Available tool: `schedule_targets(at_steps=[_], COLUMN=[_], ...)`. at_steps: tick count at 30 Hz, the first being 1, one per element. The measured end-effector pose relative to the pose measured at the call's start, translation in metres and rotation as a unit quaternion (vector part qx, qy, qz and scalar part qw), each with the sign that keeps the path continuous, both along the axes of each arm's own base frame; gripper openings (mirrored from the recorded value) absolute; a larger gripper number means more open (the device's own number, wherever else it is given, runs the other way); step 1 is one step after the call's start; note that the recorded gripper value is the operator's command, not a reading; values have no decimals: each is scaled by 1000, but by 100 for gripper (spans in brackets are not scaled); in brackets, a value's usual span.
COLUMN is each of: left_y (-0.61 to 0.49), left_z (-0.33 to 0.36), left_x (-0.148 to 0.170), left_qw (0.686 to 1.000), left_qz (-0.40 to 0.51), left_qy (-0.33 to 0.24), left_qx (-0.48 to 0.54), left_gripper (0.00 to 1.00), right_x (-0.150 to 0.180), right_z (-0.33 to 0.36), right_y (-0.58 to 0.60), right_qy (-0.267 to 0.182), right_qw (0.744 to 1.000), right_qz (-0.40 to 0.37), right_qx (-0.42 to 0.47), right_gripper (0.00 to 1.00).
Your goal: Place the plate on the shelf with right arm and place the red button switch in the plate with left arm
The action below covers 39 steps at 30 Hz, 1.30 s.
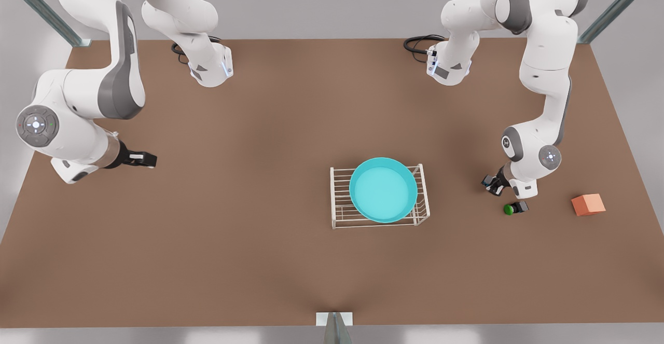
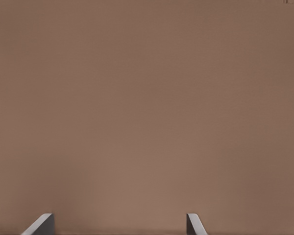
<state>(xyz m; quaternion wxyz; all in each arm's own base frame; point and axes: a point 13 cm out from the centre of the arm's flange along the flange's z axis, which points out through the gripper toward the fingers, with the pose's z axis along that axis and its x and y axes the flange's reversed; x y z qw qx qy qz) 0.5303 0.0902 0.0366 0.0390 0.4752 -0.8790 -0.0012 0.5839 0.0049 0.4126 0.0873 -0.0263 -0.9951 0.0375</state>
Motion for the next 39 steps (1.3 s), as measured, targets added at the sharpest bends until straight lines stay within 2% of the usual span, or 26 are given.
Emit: schedule_targets(at_steps=[5,10,11,14,17,20,25,28,33,34,35,39], left_y=[11,5,-10,-55,-113,-185,-350,-415,-442,-444,-445,-437], left_z=[8,55,69,150,212,252,268,240,186,181,178,196], left_x=[1,11,20,86,112,104,65,49,41,41,42,58], left_qw=[1000,1000,1000,998,996,993,974,968,973,974,976,981], left_qz=[18,22,10,-19,-53,-98,-217,-243,-222,-216,-210,-179], left_qy=[-4,-18,-24,-61,-61,-49,-27,-13,0,-1,-3,-25], left_qx=[2,-4,-6,-17,-30,-45,-59,-64,-65,-65,-66,-74], left_gripper=[39,39,39,40,40,40,40,40,40,63,100,100], right_x=[0,-6,-10,-11,-4,-1,1,1,1,1,2,3], right_z=[0,12,12,8,24,31,31,30,30,29,30,32], right_y=[1,-4,-6,-13,-29,-49,-47,-47,-48,-48,-48,-47], right_qy=[2,-4,-2,5,-14,-21,-20,-20,-18,-18,-19,-22], right_qw=[1000,1000,1000,1000,1000,1000,1000,1000,1000,1000,1000,1000], right_qz=[17,26,26,24,16,1,10,13,17,17,18,20], right_qx=[4,3,2,2,1,4,4,3,2,2,3,4], right_gripper=[100,100,100,100,100,100,100,100,100,100,100,100])
